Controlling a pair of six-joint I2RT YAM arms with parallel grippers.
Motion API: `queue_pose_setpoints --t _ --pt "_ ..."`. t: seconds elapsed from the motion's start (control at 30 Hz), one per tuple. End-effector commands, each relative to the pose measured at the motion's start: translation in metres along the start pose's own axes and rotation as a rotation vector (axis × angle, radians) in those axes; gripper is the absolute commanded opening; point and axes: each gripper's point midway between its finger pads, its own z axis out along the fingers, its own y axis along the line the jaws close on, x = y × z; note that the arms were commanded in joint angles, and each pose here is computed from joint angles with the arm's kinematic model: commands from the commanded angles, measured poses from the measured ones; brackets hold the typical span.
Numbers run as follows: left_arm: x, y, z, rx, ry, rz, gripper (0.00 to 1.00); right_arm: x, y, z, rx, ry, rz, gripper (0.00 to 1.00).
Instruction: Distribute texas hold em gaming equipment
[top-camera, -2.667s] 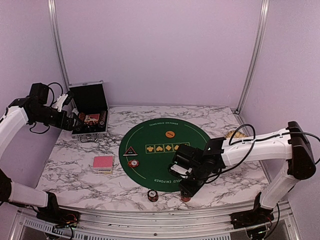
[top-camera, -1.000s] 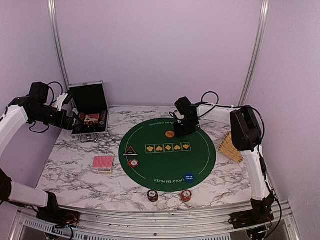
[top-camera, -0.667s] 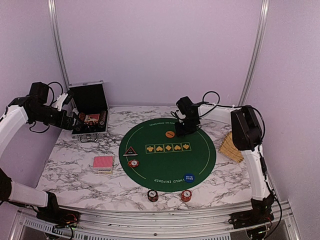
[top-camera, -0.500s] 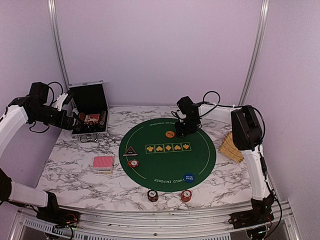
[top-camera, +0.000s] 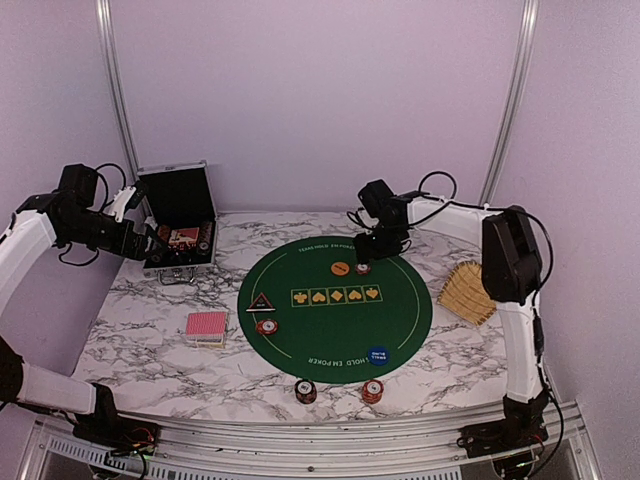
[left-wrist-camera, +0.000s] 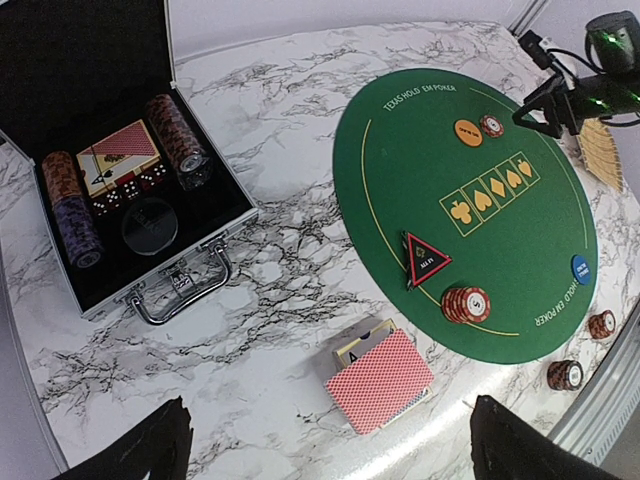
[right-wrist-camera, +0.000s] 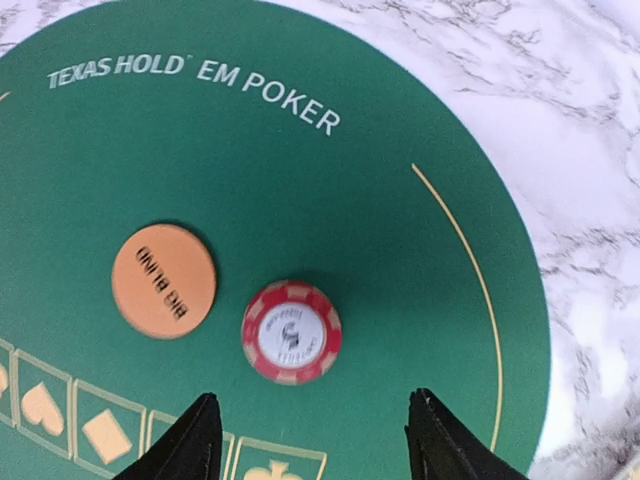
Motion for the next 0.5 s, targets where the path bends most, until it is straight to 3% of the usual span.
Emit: queue_pose_setpoints --t 0.0,0.3,0.47 --pt "-0.004 -0.005 -0.005 0.023 -0.006 0.010 0.99 0.006 0.037 -0.082 -0.036 -0.088 -0.081 0.64" --pt "-0.003 -0.003 -0.005 0.011 0.000 0.022 0.99 0.182 0.104 -0.144 -0.151 0.134 -0.227 0.81" --pt "-0.001 -0.004 -0.003 0.020 0.005 0.014 0.99 0.250 0.127 -0.167 -0.265 0.247 -0.242 0.89"
